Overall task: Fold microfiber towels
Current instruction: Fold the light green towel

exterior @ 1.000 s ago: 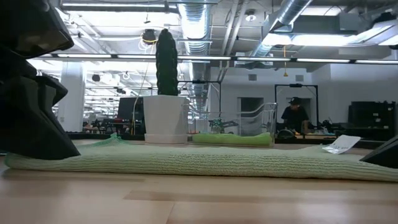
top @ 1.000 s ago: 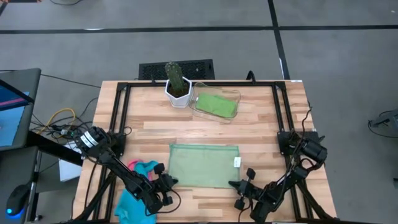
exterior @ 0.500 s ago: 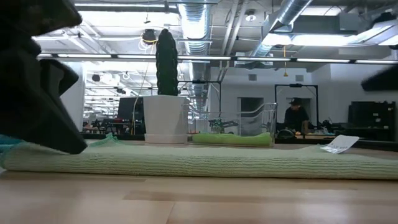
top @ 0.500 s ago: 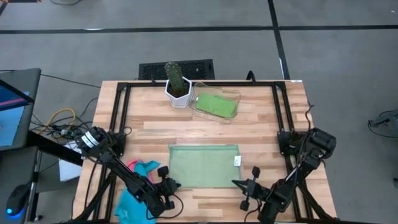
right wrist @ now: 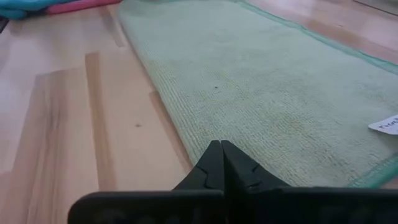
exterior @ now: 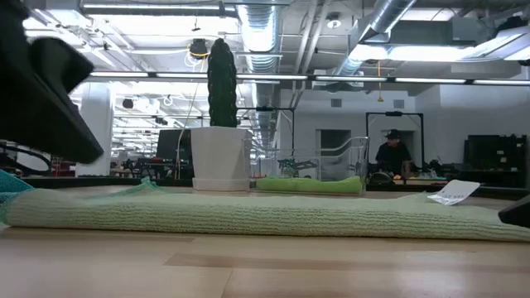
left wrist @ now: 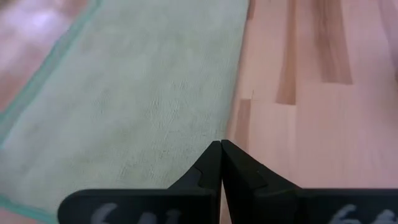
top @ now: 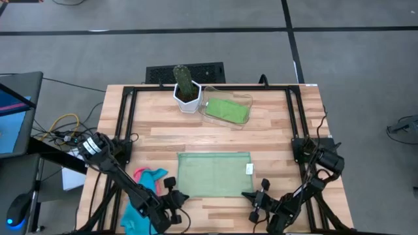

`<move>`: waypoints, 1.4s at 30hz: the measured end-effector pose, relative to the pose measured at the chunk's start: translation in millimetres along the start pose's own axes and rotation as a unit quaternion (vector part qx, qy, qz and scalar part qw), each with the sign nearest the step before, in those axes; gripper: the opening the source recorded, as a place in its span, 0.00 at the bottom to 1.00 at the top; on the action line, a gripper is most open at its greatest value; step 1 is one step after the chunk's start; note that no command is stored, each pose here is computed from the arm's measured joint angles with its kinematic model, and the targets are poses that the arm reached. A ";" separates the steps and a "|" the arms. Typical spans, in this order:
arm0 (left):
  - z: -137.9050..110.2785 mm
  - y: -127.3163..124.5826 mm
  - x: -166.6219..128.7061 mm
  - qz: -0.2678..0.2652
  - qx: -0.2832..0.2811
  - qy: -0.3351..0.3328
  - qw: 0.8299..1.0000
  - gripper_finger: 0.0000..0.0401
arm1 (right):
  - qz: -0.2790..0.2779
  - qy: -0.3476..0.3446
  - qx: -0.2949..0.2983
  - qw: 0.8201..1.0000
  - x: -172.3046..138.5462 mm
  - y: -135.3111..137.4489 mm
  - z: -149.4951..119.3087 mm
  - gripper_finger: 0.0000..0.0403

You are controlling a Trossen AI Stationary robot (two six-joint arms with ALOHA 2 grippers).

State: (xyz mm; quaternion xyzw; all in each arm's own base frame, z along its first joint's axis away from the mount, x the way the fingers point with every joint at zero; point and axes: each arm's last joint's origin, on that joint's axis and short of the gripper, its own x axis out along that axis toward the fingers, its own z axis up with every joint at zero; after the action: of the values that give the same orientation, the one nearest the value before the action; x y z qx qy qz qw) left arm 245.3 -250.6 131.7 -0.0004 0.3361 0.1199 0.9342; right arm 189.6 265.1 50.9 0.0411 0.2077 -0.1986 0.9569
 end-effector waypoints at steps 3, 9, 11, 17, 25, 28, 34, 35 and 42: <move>-5.6 -3.7 -4.9 0.007 -0.011 -0.016 1.000 0.00 | 0.000 0.001 0.000 1.000 0.1 0.0 0.0 0.03; -29.7 8.2 -3.5 0.030 -0.051 -0.007 0.998 0.00 | -0.004 0.001 0.001 1.000 2.7 -0.7 1.2 0.04; -35.1 11.7 -2.4 0.034 -0.063 -0.002 0.997 0.00 | -0.004 0.001 0.001 1.000 2.6 -0.7 1.1 0.03; -45.4 16.0 1.1 0.014 -0.090 0.008 0.996 0.00 | 0.002 0.000 0.000 1.000 -2.5 0.0 7.5 0.04; -46.7 19.0 4.6 0.012 -0.098 0.000 0.995 0.00 | -0.010 -0.065 -0.035 0.997 -6.5 2.7 54.2 0.03; -44.8 20.8 7.2 0.016 -0.100 0.001 0.995 0.00 | -0.012 -0.075 -0.038 0.996 9.7 8.8 62.2 0.03; -42.4 23.3 10.4 0.024 -0.099 -0.002 0.995 0.00 | 0.079 -0.048 -0.087 0.992 56.0 22.2 66.8 0.02; -42.3 23.5 10.6 0.024 -0.099 -0.001 0.995 0.00 | 0.103 -0.047 -0.097 0.989 62.7 23.2 69.0 0.03; -45.4 20.3 7.0 0.010 -0.101 0.009 0.995 0.00 | 0.232 -0.044 -0.126 0.964 95.4 18.2 87.9 0.02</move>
State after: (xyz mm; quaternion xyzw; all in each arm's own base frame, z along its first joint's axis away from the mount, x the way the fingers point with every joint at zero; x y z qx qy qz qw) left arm 217.4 -233.0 93.8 -0.0924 0.3308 0.1629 0.9249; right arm 310.1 233.0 91.3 -0.0414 0.1731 0.0547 0.9825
